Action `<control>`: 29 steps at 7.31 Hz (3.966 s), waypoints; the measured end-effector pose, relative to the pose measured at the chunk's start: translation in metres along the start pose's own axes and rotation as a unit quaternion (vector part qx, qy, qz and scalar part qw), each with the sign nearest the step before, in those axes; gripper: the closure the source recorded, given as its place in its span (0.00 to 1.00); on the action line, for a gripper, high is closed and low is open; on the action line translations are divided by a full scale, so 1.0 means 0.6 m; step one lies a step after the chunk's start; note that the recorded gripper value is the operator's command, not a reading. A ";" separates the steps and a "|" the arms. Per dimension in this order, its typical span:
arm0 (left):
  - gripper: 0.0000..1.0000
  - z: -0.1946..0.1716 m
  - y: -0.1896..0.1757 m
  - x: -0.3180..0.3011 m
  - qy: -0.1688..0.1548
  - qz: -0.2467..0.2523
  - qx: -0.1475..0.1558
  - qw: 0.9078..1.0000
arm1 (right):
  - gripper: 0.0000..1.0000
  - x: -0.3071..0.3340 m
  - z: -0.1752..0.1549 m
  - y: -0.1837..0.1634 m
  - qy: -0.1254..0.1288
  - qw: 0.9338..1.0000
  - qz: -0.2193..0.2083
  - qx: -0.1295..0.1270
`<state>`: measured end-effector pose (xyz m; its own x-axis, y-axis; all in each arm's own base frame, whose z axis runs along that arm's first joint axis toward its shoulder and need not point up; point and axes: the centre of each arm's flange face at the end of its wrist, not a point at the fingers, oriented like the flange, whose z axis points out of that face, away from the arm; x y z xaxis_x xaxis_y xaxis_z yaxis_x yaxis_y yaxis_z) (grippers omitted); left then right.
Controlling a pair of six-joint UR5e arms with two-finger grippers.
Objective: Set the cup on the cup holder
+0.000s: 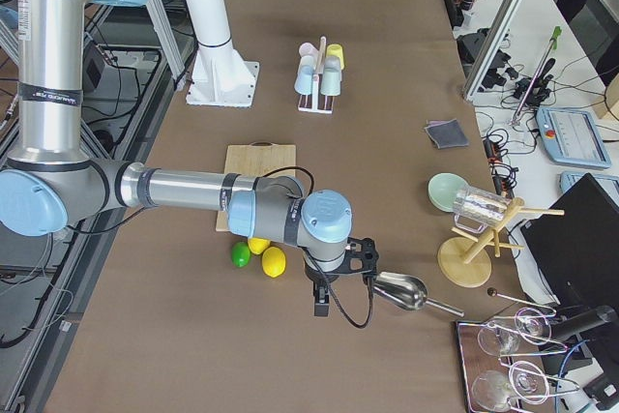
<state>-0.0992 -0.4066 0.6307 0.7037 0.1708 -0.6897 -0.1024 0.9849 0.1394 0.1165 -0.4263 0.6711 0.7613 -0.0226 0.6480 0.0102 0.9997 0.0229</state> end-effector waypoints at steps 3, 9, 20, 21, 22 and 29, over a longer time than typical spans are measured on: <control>0.01 0.010 -0.012 -0.007 -0.010 -0.007 -0.013 1.000 | 0.00 -0.001 0.001 0.000 0.002 1.000 -0.004 -0.001; 0.01 0.005 -0.032 -0.003 0.000 -0.033 -0.043 0.999 | 0.00 0.003 0.009 0.008 -0.004 1.000 -0.001 -0.004; 0.01 0.010 -0.026 -0.008 0.001 -0.039 -0.045 0.998 | 0.00 0.006 0.012 0.009 0.000 1.000 0.005 -0.006; 0.01 0.011 -0.026 -0.009 0.002 -0.039 -0.045 0.998 | 0.00 0.006 0.012 0.009 0.000 1.000 0.006 -0.006; 0.01 0.012 -0.026 -0.010 0.002 -0.039 -0.045 0.998 | 0.00 0.006 0.012 0.009 0.000 1.000 0.006 -0.006; 0.01 0.015 -0.024 -0.013 0.002 -0.038 -0.044 0.998 | 0.00 0.006 0.013 0.009 0.000 1.000 0.003 -0.006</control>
<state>-0.0969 -0.4222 0.6407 0.7090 0.0946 -0.6989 -0.1095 0.9937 0.0235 0.1144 -0.4213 0.6793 0.7609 -0.0158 0.6487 0.0133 0.9999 0.0087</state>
